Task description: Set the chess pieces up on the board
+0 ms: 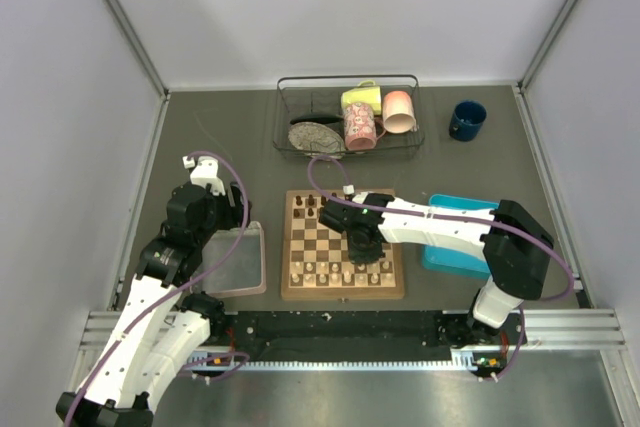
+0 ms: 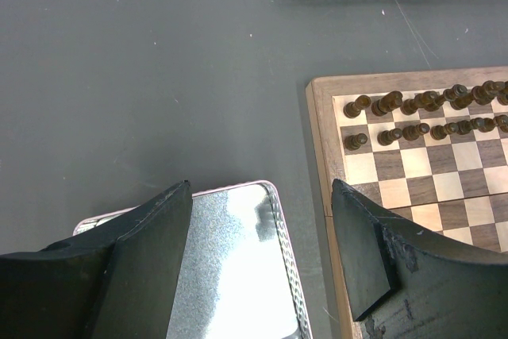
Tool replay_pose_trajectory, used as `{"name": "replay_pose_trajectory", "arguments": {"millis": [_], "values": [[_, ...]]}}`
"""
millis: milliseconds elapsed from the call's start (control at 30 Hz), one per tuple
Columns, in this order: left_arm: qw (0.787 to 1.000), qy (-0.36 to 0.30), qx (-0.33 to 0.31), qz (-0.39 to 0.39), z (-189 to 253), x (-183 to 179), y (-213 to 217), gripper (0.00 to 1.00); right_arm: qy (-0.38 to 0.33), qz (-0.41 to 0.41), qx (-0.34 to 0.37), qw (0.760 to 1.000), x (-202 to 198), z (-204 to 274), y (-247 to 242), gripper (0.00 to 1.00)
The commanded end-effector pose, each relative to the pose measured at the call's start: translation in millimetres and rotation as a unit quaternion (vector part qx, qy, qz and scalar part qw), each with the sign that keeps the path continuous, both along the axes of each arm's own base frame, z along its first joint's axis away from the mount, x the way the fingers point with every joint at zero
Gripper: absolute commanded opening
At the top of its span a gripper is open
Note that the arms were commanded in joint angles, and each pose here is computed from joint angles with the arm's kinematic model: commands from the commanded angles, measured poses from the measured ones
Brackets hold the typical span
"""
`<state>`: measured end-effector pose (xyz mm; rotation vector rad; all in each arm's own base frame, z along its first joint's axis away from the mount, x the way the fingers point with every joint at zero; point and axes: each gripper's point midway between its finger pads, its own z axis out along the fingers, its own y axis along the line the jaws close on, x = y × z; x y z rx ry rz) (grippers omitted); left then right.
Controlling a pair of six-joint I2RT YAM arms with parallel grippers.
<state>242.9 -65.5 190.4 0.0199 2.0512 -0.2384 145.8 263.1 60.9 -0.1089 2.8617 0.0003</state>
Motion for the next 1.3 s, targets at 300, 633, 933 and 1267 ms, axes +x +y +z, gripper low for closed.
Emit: {"name": "replay_pose_trajectory", "arguments": {"millis": [300,633,933,1267], "values": [[1.0,-0.026,-0.004,-0.003,9.7,6.2,-2.3,0.75,-0.01,0.008,0.016,1.0,0.5,5.4,9.1,0.08],[1.0,-0.026,-0.004,-0.004,9.7,6.1,-2.5,0.75,-0.008,0.008,0.013,1.0,-0.5,2.8,8.4,0.19],[1.0,-0.027,-0.004,-0.003,10.1,6.1,-2.2,0.75,-0.013,0.005,0.025,1.0,1.6,9.4,11.8,0.28],[1.0,-0.027,-0.005,-0.004,10.1,6.0,-2.5,0.75,-0.067,-0.002,0.089,0.994,17.4,58.0,18.2,0.3]]}}
